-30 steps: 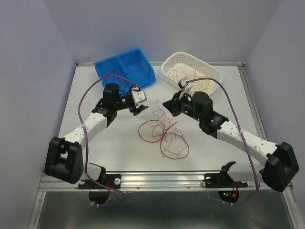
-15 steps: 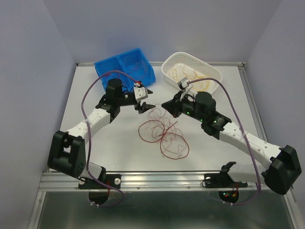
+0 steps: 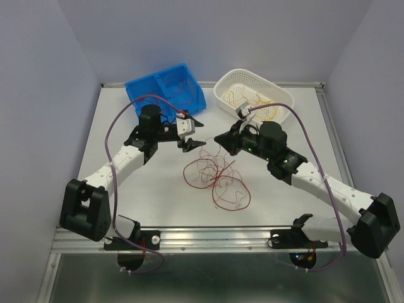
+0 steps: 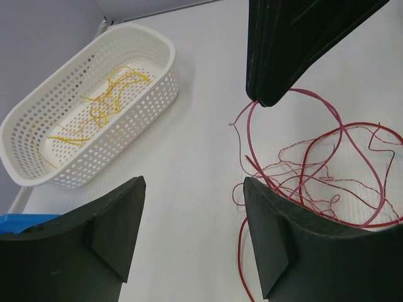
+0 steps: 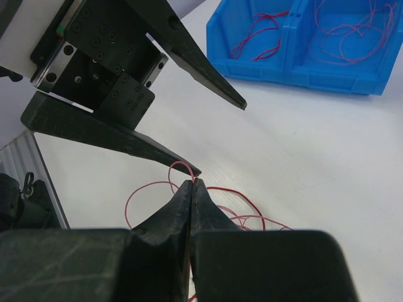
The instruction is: Untangle the cables
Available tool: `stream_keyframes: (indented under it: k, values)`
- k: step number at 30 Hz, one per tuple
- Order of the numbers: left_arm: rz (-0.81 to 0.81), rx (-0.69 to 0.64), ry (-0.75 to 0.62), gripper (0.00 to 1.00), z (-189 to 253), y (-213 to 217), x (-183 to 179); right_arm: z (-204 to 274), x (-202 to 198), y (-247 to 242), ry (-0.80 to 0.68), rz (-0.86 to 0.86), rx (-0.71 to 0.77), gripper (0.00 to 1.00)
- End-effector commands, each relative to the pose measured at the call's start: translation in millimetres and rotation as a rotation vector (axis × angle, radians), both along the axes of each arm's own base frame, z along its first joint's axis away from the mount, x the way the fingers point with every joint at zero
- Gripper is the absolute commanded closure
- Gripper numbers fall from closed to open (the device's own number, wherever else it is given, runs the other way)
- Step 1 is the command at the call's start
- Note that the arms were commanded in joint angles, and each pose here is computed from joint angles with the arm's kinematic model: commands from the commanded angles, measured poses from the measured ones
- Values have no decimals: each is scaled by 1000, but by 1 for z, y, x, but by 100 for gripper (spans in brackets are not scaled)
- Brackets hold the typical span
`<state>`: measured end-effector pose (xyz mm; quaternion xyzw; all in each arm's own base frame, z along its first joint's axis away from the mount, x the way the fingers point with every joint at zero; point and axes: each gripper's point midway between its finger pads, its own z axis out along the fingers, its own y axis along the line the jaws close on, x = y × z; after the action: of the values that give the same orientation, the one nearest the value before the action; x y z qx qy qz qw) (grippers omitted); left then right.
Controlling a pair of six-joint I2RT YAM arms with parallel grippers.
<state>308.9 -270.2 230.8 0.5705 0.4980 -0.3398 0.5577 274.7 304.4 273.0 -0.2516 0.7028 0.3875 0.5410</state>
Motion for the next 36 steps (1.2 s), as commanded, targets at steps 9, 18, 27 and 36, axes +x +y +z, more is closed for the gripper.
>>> stream_keyframes:
  k: [9, 18, 27, 36]
  values:
    - [81, 14, -94, 23, 28, 24, -7, 32, -7, 3, -95, 40, 52, 100]
    - [140, -35, -133, 13, 79, 31, -14, 27, 0, 9, -79, 41, 43, 99]
    - [94, -3, -6, 10, 74, -4, -44, 28, 15, 6, -64, -37, 49, 99]
    - [139, 49, 73, 11, 51, -32, -33, 38, 15, 6, -84, -37, 72, 99]
